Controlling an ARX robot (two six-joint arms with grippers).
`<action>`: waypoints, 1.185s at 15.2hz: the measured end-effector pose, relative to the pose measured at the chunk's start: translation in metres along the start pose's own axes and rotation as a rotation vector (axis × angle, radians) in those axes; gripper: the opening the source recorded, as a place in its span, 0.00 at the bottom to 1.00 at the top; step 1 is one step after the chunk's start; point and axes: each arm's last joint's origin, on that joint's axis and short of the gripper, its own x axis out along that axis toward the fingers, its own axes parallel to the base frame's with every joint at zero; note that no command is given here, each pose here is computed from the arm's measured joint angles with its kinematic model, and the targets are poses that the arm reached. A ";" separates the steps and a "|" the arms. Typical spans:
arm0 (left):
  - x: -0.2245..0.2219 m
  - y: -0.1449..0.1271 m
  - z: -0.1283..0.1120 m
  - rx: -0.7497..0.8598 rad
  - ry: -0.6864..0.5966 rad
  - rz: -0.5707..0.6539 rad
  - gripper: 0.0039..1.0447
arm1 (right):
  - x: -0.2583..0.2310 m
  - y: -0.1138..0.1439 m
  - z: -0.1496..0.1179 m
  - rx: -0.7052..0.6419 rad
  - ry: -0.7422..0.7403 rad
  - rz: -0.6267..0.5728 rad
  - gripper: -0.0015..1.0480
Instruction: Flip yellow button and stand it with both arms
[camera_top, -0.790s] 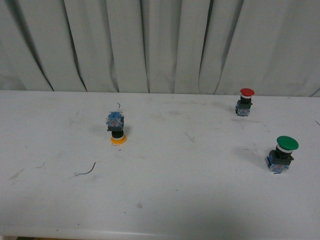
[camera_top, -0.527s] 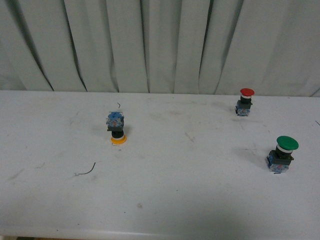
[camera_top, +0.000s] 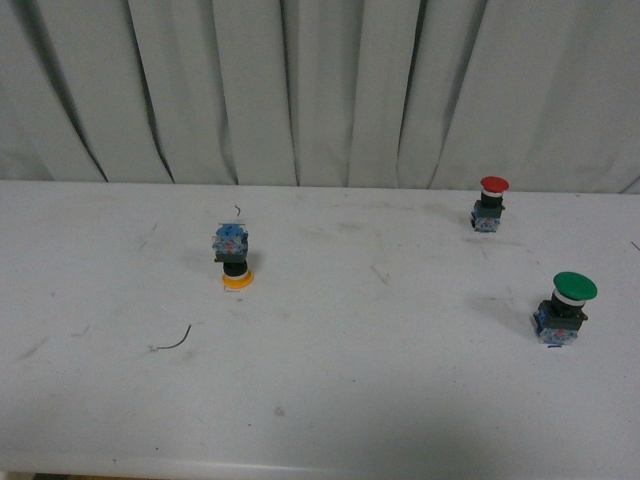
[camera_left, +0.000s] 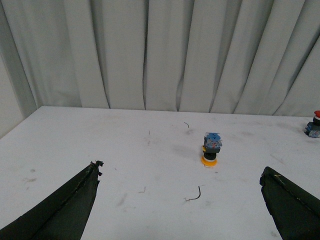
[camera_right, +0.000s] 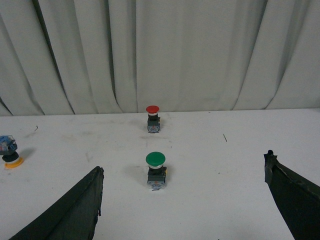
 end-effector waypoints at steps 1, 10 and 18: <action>0.000 0.000 0.000 0.000 0.000 0.000 0.94 | 0.000 0.000 0.000 0.000 0.000 0.000 0.94; 0.000 0.000 0.000 0.000 0.000 0.000 0.94 | 0.000 0.000 0.000 0.000 0.000 0.000 0.94; 0.020 -0.009 0.035 -0.167 0.265 0.046 0.94 | 0.000 0.000 0.000 0.000 0.000 0.000 0.94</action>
